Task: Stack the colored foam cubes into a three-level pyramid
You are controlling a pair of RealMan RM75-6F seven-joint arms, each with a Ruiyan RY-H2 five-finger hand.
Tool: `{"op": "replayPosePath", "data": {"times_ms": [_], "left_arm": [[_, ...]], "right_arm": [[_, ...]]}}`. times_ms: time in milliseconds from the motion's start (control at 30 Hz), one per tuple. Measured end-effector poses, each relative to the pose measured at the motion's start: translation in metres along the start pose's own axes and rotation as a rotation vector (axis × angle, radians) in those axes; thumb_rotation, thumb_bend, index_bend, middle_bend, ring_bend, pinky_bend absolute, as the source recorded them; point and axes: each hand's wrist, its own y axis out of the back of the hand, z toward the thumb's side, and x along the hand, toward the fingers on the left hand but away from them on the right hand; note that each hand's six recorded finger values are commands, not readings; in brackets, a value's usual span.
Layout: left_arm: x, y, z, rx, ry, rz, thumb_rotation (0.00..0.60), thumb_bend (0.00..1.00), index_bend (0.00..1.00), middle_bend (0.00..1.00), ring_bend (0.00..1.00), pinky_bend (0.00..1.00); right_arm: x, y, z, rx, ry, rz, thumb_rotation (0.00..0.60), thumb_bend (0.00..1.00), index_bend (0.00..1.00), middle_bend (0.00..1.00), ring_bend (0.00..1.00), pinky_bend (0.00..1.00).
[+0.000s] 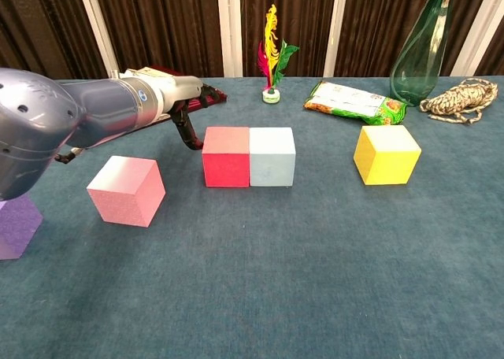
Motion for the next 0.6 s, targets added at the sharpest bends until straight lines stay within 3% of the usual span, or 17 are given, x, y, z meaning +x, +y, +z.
{"op": "replayPosePath", "data": {"times_ms": [600], "left_arm": [[-0.003,-0.006,-0.011,0.004,0.020,-0.017,0.600,0.38,0.00,0.09,0.00,0.03]], "right_arm": [[0.001,0.000,-0.001,0.005,-0.001,-0.001,0.600,0.32,0.00,0.00,0.00,0.00]]}}
